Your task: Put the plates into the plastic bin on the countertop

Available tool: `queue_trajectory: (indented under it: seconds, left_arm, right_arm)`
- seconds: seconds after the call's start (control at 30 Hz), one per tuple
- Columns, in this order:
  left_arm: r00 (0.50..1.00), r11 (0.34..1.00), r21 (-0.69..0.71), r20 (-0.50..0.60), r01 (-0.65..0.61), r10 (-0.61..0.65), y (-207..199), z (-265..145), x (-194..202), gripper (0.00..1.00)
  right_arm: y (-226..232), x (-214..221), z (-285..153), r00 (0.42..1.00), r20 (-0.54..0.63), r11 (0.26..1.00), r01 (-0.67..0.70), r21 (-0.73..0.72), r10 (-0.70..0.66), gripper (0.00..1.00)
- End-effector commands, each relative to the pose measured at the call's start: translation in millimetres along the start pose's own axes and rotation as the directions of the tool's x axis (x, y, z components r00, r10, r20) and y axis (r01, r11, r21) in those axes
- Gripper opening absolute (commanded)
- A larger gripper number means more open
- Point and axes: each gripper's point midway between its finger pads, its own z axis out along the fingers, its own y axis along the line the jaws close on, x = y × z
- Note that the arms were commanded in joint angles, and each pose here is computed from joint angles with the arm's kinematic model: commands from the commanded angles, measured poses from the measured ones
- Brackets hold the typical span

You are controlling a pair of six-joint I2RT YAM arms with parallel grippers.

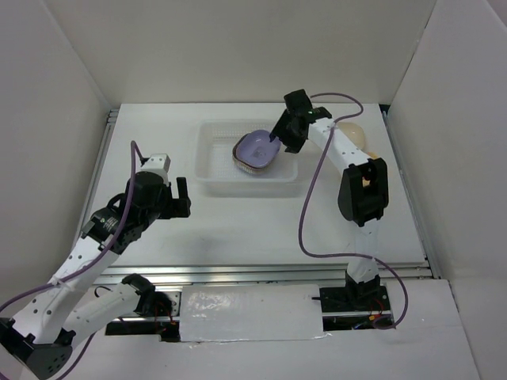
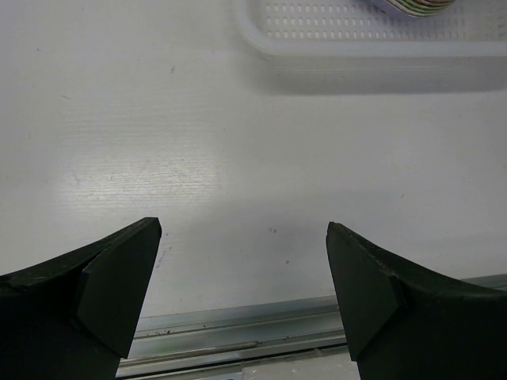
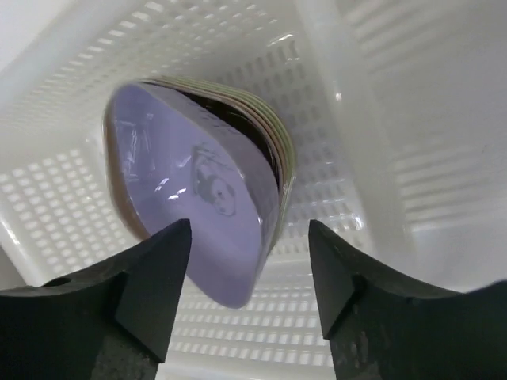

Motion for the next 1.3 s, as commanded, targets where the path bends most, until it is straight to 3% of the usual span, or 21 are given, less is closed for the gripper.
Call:
queue_trajectory:
  seconds: [0.0,0.03,0.07,0.13,0.23,0.33,0.4,0.53,0.7,1.13,1.27]
  left_arm:
    - [1.0,1.0,0.028,0.031,0.0,-0.001,-6,-1,-7,0.99]
    - [1.0,0.999,0.033,0.03,-0.003,0.002,-6,-1,-7,0.99]
    - [1.0,0.999,0.038,0.028,-0.005,0.004,-8,-1,-7,0.99]
    - [1.0,0.999,0.041,0.024,-0.008,0.007,-8,-1,-6,0.99]
    - [1.0,0.999,0.049,0.026,-0.01,0.009,-9,-1,-7,0.99]
    - [0.999,0.999,0.053,0.032,-0.007,0.005,-9,-3,-7,0.99]
    - [0.999,0.998,0.06,0.037,-0.007,0.005,-10,-4,-8,0.99]
    - [0.999,0.998,0.064,0.031,-0.013,0.011,-11,-2,-8,0.99]
    - [1.0,0.999,0.048,0.023,-0.009,0.008,-9,-1,-7,0.99]
    - [1.0,0.998,0.053,0.011,-0.015,0.014,-11,2,-4,0.99]
    - [1.0,0.999,0.05,0.014,-0.013,0.012,-10,1,-5,0.99]
  right_arm:
    - [32,-6,-28,0.999,0.043,0.998,-0.002,-0.066,0.005,0.73]
    - [38,-6,-40,0.999,0.054,0.996,0.001,-0.091,0.004,0.77]
    - [34,-4,-44,0.998,0.053,0.996,-0.008,-0.087,0.013,1.0]
    - [42,-17,-82,0.992,0.118,0.986,-0.016,-0.166,0.036,1.0]
    - [15,-40,-117,0.976,0.187,0.969,-0.065,-0.238,0.111,1.0]
    - [-55,-60,-112,0.962,0.241,0.986,-0.098,-0.136,0.129,1.0]
    - [-115,-65,-96,0.961,0.23,0.986,-0.167,0.024,0.157,1.0]
    - [-209,-60,-71,0.939,0.22,0.923,-0.312,0.226,0.264,1.0]
    - [-274,-61,-55,0.849,0.303,0.826,-0.508,0.243,0.433,1.0]
    - [-327,-50,-20,0.802,0.3,0.756,-0.592,0.279,0.517,0.95]
    - [-328,-53,-19,0.809,0.287,0.755,-0.585,0.297,0.514,0.86]
